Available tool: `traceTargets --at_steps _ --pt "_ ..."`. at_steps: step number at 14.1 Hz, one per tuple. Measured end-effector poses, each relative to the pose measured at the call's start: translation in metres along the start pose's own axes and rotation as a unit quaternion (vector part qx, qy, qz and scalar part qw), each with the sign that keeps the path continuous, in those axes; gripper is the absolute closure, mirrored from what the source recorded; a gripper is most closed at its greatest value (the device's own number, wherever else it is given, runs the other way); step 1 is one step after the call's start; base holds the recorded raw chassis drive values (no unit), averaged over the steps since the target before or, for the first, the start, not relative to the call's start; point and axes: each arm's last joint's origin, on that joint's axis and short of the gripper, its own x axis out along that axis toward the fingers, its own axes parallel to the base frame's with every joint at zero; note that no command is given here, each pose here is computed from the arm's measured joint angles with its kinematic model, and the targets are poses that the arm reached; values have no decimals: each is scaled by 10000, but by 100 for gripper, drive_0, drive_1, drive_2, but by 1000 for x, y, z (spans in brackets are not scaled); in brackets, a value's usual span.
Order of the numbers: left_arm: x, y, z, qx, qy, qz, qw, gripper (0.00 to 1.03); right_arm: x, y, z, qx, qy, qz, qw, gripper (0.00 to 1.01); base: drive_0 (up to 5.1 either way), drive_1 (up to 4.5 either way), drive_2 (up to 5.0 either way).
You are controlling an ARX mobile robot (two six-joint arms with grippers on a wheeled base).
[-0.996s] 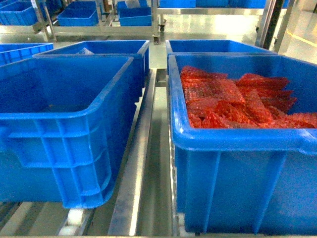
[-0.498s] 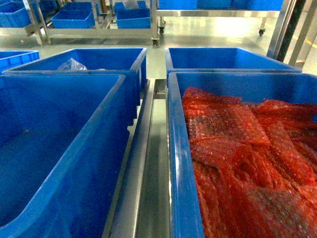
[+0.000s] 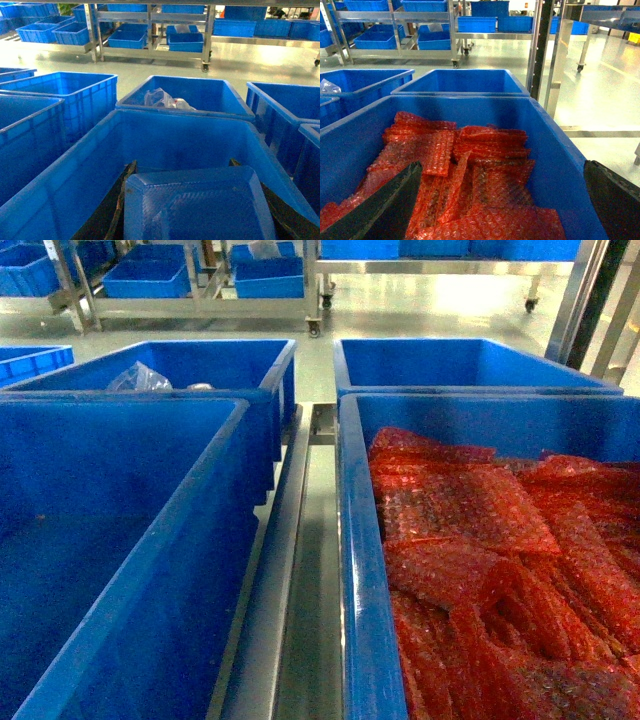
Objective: Pick blue part to blue bin on bottom shelf
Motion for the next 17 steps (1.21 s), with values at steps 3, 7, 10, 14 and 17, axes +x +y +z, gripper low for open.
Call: traceTargets --at_steps 3,7,10,14,17 --pt "0 0 0 0 0 0 10000 59 0 0 0 0 -2 0 10000 3 0 0 0" --pt "0 0 0 -2 0 2 10000 59 0 0 0 0 0 0 10000 3 0 0 0" --pt "0 0 0 0 0 0 10000 59 0 0 0 0 -2 0 10000 3 0 0 0" --pt "0 0 0 -2 0 0 10000 59 0 0 0 0 0 0 10000 3 0 0 0" --pt "0 0 0 -2 0 0 10000 59 0 0 0 0 0 0 10000 3 0 0 0"
